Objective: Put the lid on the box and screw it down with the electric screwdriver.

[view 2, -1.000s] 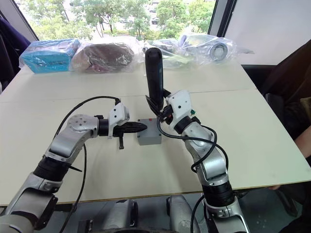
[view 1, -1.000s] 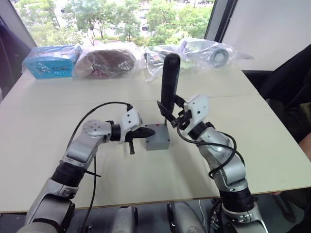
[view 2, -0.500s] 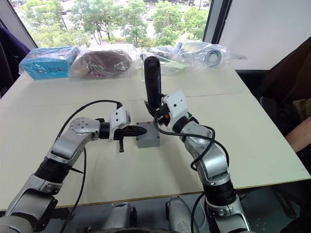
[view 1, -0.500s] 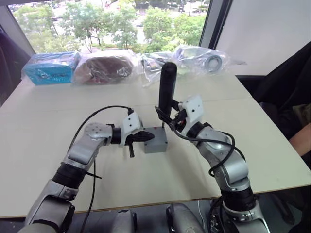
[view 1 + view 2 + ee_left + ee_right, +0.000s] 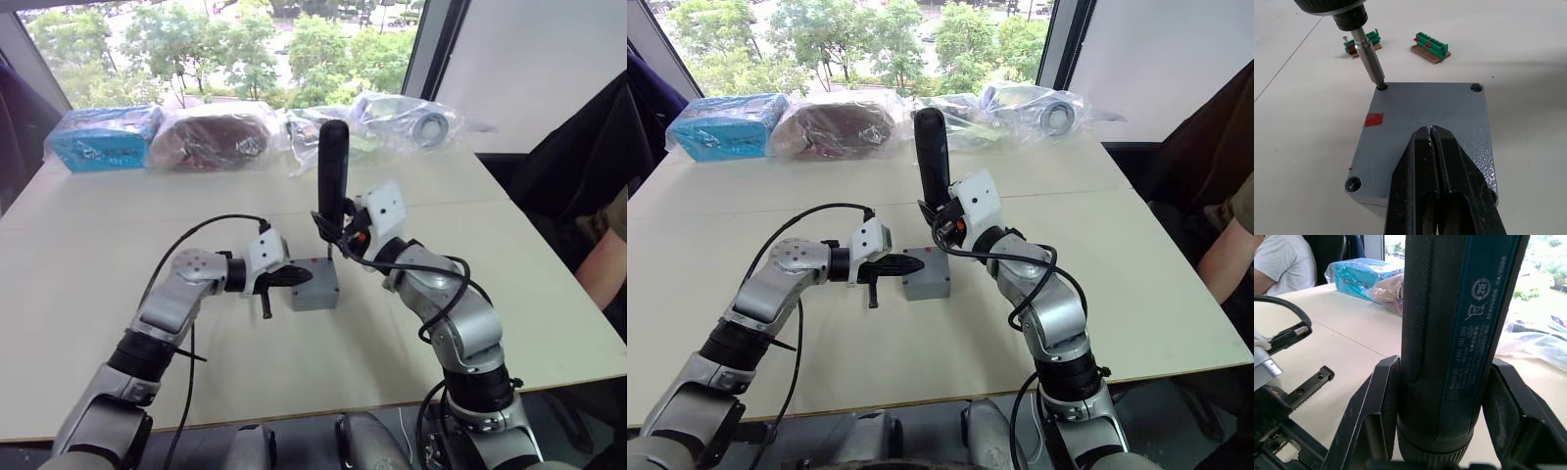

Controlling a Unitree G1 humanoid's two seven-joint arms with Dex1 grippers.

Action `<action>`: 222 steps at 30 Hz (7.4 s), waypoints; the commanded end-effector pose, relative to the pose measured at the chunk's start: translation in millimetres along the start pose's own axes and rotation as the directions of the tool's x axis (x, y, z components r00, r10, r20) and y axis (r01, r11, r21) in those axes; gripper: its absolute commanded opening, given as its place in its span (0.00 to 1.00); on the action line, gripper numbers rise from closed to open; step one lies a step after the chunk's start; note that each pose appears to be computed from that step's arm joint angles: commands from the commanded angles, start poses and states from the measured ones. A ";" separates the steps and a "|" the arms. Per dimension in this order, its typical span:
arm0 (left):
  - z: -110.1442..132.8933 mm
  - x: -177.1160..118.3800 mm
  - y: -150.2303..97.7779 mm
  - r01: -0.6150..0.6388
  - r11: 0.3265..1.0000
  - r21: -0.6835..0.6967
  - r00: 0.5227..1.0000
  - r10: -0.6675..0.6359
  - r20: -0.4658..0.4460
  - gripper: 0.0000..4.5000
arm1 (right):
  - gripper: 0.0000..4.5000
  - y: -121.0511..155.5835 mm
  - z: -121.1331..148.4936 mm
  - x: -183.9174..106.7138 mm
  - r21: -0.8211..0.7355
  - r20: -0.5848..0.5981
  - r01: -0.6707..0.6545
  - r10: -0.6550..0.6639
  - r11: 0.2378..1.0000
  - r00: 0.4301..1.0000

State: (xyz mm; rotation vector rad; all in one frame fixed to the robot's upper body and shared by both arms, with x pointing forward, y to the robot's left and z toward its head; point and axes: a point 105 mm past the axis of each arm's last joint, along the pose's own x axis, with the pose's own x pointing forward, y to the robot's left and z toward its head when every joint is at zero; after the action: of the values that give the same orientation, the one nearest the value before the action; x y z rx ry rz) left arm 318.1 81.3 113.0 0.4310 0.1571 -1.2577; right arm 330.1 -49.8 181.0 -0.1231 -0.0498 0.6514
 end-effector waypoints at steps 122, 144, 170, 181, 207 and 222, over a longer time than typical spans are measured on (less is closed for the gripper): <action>-11.4 -50.1 5.7 -0.034 0.999 0.017 0.998 0.035 -0.061 0.00 | 0.01 -39.9 -32.6 -24.8 -0.096 -0.449 -0.243 0.176 0.965 0.876; 3.7 -28.7 20.0 -0.072 0.997 0.041 0.997 0.073 -0.013 0.00 | 0.01 -1.2 -48.7 -32.6 -0.017 -0.454 -0.358 0.312 0.934 0.835; 70.0 -54.6 9.4 -0.113 0.988 0.101 0.987 0.099 0.129 0.00 | 0.72 -126.4 -34.1 -8.6 -0.086 -0.362 0.172 -0.191 0.981 0.912; 72.8 -51.5 10.5 -0.123 0.986 0.112 0.985 0.108 0.132 0.00 | 0.72 -138.8 -47.5 -3.7 -0.001 -0.389 0.230 -0.212 0.973 0.897; 72.6 -48.0 8.6 -0.131 0.985 0.111 0.984 0.116 0.133 0.00 | 0.72 -137.7 -52.1 7.6 -0.032 -0.439 0.220 -0.211 0.975 0.873; 75.9 -47.0 6.1 -0.131 0.985 0.116 0.984 0.115 0.135 0.00 | 0.51 -137.2 -49.9 9.6 -0.012 -0.419 0.221 -0.205 0.975 0.884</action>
State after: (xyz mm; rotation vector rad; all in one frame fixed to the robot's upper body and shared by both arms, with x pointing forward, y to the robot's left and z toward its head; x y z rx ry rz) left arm 304.1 98.3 186.2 0.4366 -0.0013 -1.1644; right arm 419.1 -158.1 129.2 -0.2189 0.4268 0.3958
